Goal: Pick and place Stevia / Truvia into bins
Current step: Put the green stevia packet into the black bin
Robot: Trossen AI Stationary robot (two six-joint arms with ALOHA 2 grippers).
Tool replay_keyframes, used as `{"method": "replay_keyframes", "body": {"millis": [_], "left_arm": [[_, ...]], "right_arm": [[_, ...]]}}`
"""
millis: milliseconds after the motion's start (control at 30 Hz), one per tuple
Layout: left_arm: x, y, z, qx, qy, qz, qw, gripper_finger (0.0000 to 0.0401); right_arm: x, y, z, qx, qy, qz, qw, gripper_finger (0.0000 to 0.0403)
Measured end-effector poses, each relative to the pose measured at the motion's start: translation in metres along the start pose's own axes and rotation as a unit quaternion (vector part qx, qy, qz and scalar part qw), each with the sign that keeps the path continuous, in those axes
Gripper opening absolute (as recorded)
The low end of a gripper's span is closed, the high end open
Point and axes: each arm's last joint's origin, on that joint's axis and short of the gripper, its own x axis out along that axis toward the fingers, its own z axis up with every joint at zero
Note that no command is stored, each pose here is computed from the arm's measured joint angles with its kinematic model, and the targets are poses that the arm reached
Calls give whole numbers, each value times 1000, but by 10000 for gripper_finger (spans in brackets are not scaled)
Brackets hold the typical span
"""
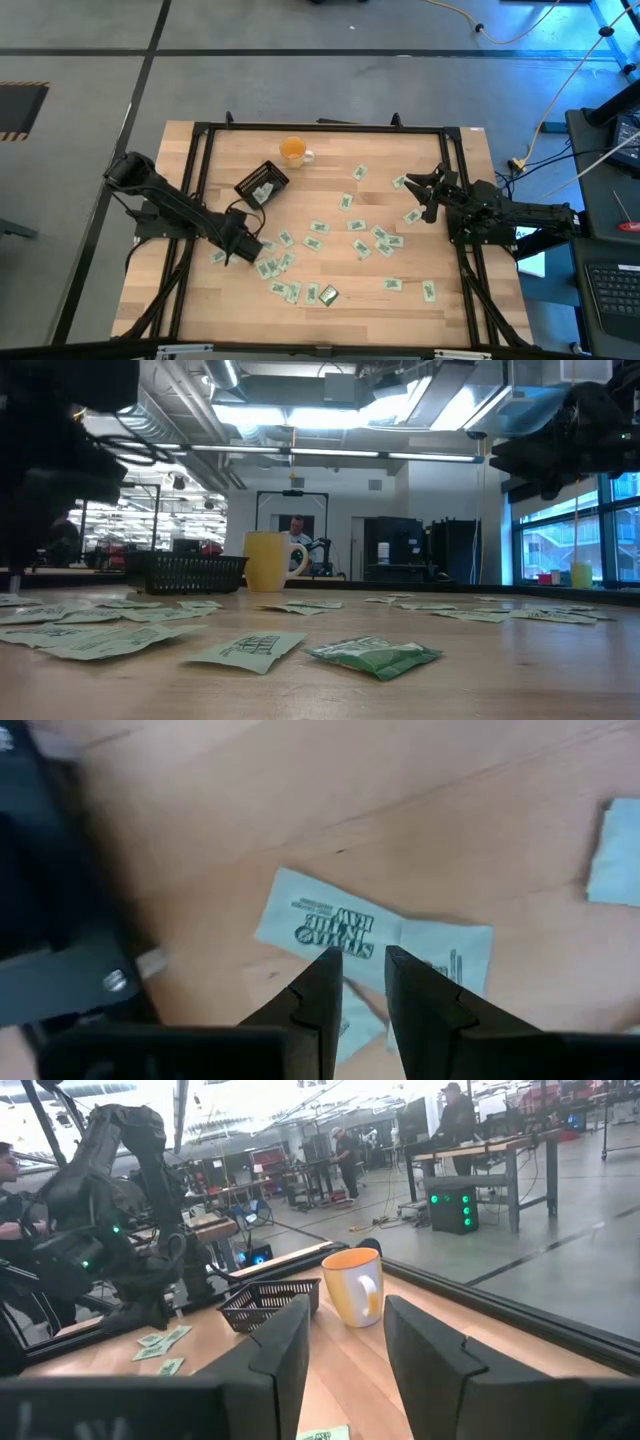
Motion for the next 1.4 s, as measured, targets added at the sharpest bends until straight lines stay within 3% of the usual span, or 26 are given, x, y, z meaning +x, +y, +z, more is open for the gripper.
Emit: {"method": "replay_keyframes", "body": {"millis": [367,733,1133,1400], "left_arm": [[26,8,-1,-20,2,-11,1000,72],[29,6,-1,-23,5,-26,999,28],[28,-7,-4,-28,32,-89,995,75],[28,-6,-3,-33,25,-87,995,56]], "right_arm": [[0,0,-1,-2,4,-1,1000,135],[0,0,-1,-3,4,-1,1000,135],[0,0,-2,-4,8,-1,1000,135],[0,0,-2,-4,8,-1,1000,135]]}}
